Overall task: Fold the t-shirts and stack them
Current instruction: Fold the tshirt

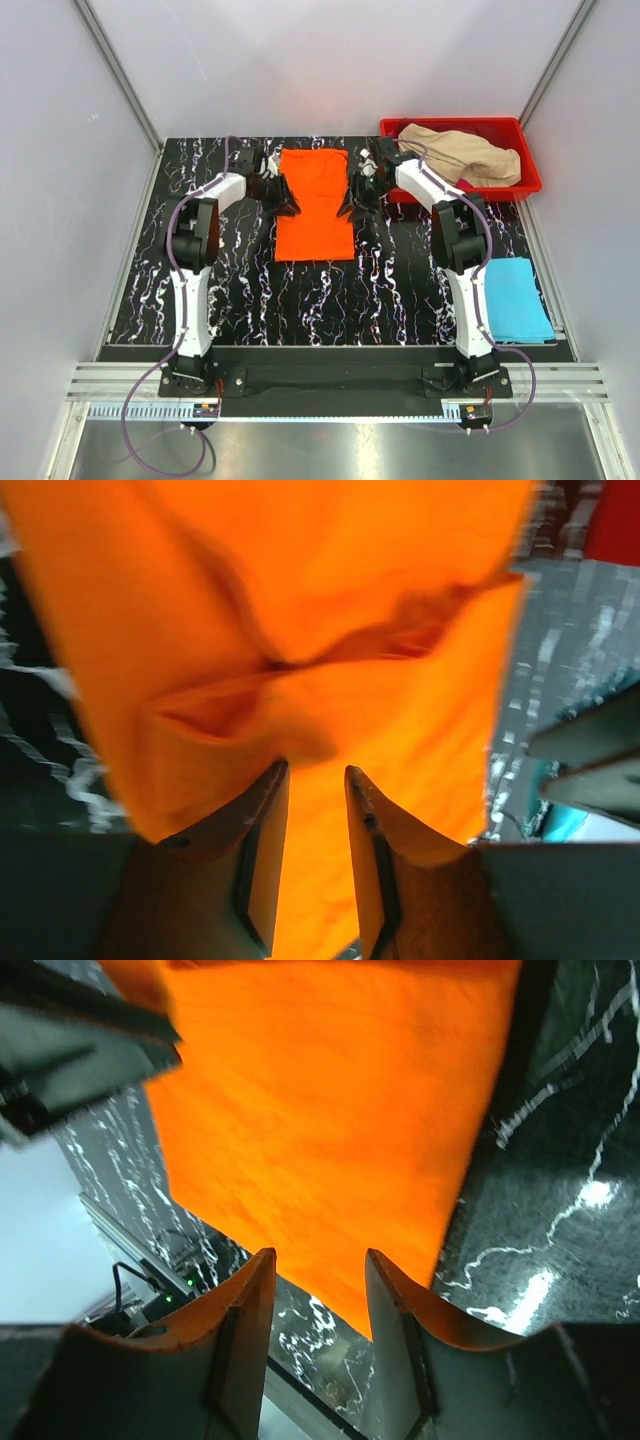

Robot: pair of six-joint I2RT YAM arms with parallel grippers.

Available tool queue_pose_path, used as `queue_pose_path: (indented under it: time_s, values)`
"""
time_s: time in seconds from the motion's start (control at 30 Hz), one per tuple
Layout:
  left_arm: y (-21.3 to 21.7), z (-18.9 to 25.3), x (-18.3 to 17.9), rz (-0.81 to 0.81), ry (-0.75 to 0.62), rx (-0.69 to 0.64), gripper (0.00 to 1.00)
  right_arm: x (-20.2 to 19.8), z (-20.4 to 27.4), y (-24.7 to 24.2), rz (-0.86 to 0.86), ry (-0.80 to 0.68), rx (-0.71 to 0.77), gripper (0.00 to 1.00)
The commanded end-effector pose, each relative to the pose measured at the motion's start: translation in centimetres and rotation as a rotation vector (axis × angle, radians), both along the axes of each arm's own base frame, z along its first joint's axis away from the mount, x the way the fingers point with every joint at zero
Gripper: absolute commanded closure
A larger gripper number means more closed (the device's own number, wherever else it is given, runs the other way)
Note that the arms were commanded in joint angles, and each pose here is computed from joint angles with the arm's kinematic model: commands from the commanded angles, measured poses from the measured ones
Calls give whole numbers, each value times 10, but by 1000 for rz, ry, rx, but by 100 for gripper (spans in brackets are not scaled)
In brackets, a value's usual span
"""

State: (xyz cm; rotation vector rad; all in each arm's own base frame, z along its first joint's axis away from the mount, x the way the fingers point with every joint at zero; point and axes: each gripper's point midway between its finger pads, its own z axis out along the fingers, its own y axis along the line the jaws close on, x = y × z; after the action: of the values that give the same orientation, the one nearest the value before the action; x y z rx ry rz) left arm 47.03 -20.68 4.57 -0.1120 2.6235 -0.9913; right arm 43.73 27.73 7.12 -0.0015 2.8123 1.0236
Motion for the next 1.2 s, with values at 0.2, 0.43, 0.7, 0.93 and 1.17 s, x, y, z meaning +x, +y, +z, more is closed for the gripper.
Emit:
queue_pose_path:
  time_s: [0.2,0.43,0.7,0.93,1.17]
  values:
    - [43,16,33,52,-68,16,66,-30,26,-11,2,-14,11,53]
    - [20,93,2,6,-162,-112,57,-53,44,7,51,-36,71,55]
    - [6,66,-84,-33,-16,-162,80,-77,39,91,215,79,247,86]
    - [20,19,-111,-21,57,-95,83,-105,8,116,300,178,209,91]
    - [34,-9,-128,8,122,-50,87,-120,-25,103,317,219,125,92]
